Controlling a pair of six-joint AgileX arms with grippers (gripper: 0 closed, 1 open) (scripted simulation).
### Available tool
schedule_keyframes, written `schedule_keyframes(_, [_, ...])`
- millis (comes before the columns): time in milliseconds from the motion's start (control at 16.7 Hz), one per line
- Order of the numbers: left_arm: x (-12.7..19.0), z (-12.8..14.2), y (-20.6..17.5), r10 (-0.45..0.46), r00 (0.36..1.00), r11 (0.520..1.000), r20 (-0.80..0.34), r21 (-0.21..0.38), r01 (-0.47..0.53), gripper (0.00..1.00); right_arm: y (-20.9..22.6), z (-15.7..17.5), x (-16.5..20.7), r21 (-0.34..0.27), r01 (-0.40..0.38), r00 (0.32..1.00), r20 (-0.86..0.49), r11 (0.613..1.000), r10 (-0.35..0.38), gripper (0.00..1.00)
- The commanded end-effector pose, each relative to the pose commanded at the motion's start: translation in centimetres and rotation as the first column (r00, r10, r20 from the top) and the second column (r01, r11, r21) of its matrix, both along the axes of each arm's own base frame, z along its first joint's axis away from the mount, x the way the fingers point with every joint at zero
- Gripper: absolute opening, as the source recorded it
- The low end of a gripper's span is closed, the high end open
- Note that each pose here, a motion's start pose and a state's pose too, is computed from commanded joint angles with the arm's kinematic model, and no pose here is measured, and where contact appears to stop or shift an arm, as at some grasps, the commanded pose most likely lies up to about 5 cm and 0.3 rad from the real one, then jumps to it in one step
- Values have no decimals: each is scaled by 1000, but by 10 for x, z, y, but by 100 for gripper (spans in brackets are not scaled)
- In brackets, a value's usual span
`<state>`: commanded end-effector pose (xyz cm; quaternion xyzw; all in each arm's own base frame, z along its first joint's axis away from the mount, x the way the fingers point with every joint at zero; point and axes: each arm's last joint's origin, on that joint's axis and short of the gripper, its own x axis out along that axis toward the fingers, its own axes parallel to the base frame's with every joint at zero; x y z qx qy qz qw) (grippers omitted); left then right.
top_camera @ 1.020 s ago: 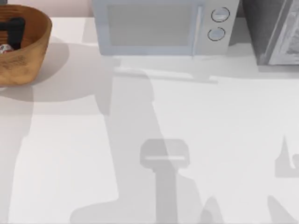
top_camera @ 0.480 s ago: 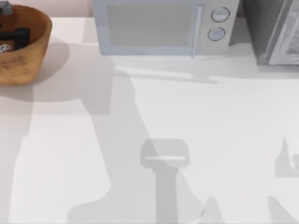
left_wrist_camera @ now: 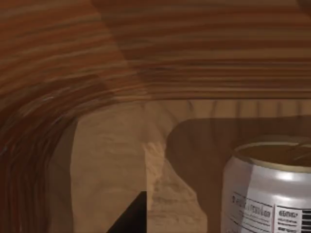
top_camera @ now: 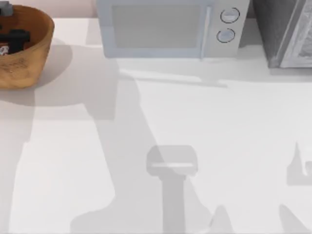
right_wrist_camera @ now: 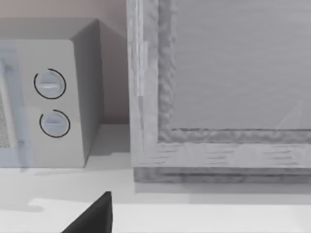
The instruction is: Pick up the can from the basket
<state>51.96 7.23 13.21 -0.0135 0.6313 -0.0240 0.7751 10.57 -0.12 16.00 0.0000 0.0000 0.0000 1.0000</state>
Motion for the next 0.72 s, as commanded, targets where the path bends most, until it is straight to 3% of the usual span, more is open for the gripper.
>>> schedule_keyframes(420, [0,0,0,0,1000,1000,0,0,0,2,0,0,0,0,0,1000,0,1000,0,100])
schedule_keyframes(720, [0,0,0,0,1000,1000,0,0,0,0,0,0,0,0,0,1000,0,1000,0,100])
